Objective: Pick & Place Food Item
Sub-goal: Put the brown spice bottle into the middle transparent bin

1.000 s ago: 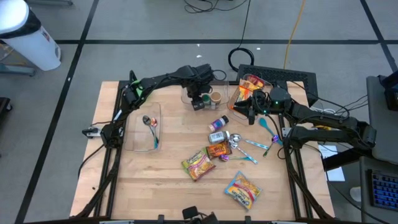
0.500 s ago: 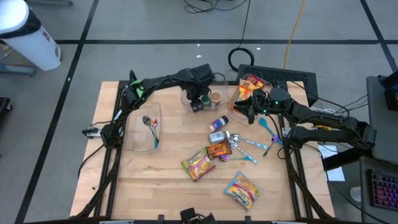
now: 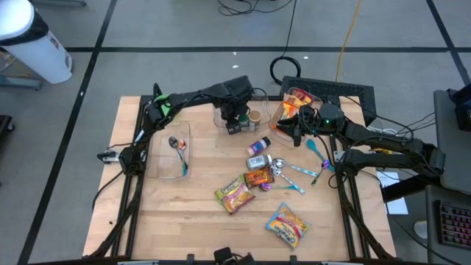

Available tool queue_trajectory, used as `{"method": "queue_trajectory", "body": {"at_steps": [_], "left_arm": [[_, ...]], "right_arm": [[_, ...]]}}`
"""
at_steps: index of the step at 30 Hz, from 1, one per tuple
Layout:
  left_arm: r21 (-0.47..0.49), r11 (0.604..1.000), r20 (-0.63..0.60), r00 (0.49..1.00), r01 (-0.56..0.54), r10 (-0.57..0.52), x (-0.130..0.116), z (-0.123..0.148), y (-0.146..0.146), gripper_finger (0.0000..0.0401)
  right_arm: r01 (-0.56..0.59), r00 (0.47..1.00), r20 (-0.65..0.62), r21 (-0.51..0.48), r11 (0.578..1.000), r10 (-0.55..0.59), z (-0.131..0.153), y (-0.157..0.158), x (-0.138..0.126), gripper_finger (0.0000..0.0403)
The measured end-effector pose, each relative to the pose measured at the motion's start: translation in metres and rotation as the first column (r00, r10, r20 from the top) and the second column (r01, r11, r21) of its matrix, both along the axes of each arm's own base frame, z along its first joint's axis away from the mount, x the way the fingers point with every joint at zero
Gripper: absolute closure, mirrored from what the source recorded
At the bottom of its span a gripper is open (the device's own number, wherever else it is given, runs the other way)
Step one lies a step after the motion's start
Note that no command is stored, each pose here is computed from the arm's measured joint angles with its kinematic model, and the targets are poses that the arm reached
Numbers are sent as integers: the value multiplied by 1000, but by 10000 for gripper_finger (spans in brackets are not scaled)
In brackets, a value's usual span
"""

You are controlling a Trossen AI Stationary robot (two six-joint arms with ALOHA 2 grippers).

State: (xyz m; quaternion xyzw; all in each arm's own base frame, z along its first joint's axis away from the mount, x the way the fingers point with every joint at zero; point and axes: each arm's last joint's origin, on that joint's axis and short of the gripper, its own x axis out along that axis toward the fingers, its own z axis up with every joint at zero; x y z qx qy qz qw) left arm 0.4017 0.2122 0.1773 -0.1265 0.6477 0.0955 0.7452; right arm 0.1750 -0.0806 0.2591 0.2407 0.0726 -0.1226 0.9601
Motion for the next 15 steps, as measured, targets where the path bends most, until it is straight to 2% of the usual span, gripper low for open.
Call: {"method": "queue_trajectory", "body": {"at_steps": [5, 12, 15], "left_arm": [[5, 1000, -1, 1000, -2, 2, 0, 0, 0, 215], [3, 1000, -7, 1000, -19, 19, 0, -1, 0, 74], [2, 1000, -8, 1000, -18, 18, 0, -1, 0, 36]], "right_arm": [[0, 1000, 0, 2, 1000, 0, 0, 0, 0, 273], [2, 1000, 2, 9, 1000, -2, 0, 0, 0, 273], [3, 1000, 2, 13, 1000, -3, 0, 0, 0, 273]]}}
